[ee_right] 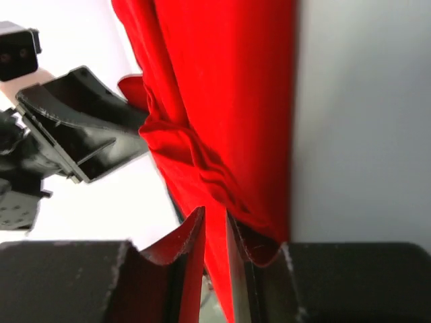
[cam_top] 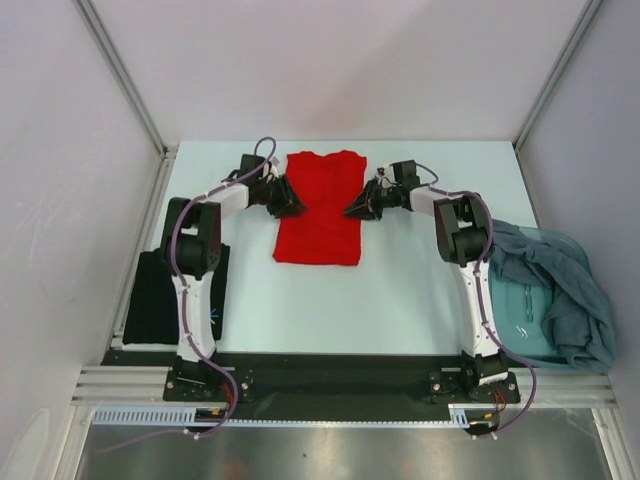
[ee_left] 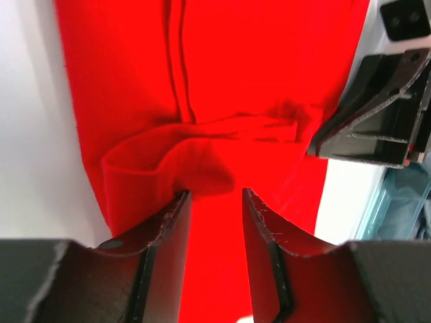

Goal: Fold and stack the t-shirts
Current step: Fold the tshirt

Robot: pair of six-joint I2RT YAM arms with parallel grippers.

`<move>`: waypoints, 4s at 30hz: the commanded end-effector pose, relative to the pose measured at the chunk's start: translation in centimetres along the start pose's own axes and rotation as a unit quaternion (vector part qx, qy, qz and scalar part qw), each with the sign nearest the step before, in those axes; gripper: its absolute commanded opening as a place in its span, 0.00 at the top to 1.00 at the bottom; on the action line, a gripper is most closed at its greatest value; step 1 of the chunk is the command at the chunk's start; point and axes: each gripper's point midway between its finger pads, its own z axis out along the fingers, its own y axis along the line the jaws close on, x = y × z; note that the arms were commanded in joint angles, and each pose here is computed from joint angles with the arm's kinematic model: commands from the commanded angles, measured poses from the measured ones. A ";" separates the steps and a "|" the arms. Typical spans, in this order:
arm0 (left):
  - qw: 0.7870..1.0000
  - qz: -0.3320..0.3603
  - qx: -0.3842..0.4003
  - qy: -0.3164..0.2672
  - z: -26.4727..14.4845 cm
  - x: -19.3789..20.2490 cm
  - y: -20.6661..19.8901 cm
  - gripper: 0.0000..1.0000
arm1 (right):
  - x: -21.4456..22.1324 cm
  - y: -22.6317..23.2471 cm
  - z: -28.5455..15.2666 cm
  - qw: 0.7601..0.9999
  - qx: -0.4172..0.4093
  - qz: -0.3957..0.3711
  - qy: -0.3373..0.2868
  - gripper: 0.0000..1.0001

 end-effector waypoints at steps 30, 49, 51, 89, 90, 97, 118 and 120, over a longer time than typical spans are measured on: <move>0.946 -0.253 -0.091 -0.183 -13.3 9.8 4.0 0.36 | 14.6 3.2 -6.2 0.961 0.119 0.098 -0.229 0.32; 0.914 -0.354 -0.149 -0.131 -9.4 12.1 8.0 0.47 | 14.6 -0.5 -3.8 0.917 0.131 0.211 -0.312 0.51; 0.911 -0.362 -0.152 -0.126 -9.0 12.3 8.2 0.46 | 14.5 -0.6 -3.7 0.917 0.137 0.209 -0.311 0.52; 0.944 -0.307 -0.111 -0.048 -16.3 30.7 3.3 1.00 | 32.7 -5.6 -15.8 0.939 0.227 0.145 -0.215 1.00; 0.948 -0.298 -0.105 -0.048 -16.6 30.8 2.7 1.00 | 33.2 -5.3 -16.1 0.940 0.224 0.147 -0.212 1.00; 0.967 -0.216 -0.100 -0.094 -17.9 27.5 -0.8 1.00 | 32.0 -2.0 -17.1 0.952 0.199 0.089 -0.216 1.00; 0.980 -0.093 -0.124 -0.123 -8.5 0.0 -7.1 1.00 | 2.1 5.4 -13.2 0.963 0.171 0.054 -0.200 1.00; 0.979 -0.101 -0.126 -0.126 -7.4 -1.4 -6.5 1.00 | 0.5 5.2 -12.4 0.965 0.167 0.058 -0.196 1.00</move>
